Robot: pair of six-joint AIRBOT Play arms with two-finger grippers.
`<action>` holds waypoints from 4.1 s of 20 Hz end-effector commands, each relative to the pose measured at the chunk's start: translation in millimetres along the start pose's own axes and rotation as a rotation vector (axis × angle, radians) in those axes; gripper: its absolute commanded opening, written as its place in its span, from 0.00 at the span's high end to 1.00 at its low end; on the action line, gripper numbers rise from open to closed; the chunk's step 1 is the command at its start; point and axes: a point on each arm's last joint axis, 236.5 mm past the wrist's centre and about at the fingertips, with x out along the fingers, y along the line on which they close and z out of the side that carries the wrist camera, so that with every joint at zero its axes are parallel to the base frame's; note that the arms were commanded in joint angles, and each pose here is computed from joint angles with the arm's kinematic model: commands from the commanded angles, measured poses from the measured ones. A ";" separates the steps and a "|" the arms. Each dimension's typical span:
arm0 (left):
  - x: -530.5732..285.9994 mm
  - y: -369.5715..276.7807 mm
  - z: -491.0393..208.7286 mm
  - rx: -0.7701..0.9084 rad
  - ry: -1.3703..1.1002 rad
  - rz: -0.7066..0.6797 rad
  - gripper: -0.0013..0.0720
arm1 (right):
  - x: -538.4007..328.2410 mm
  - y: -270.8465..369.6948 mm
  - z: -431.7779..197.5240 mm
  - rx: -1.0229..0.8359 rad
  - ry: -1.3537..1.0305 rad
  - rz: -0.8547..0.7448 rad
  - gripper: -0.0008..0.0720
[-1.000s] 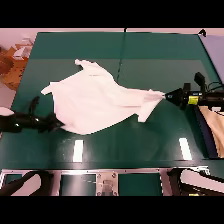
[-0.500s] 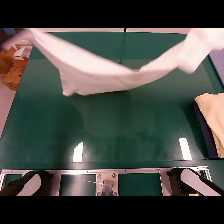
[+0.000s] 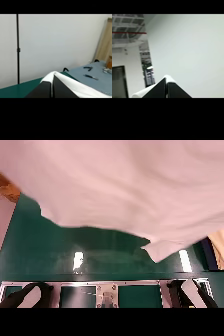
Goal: Fold the shirts.
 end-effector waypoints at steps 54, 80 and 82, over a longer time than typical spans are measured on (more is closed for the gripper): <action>12.4 288.0 -550.1 -0.735 1.345 0.428 0.32 | -268.1 -339.3 -495.7 0.959 1.275 -0.917 0.74; -77.5 231.2 -646.0 -0.712 1.448 0.246 0.10 | -375.3 -238.0 -496.3 0.935 1.306 -1.183 0.63; -79.1 224.6 -645.9 -0.704 1.462 0.194 0.48 | -375.9 -238.2 -496.9 0.937 1.307 -1.184 0.63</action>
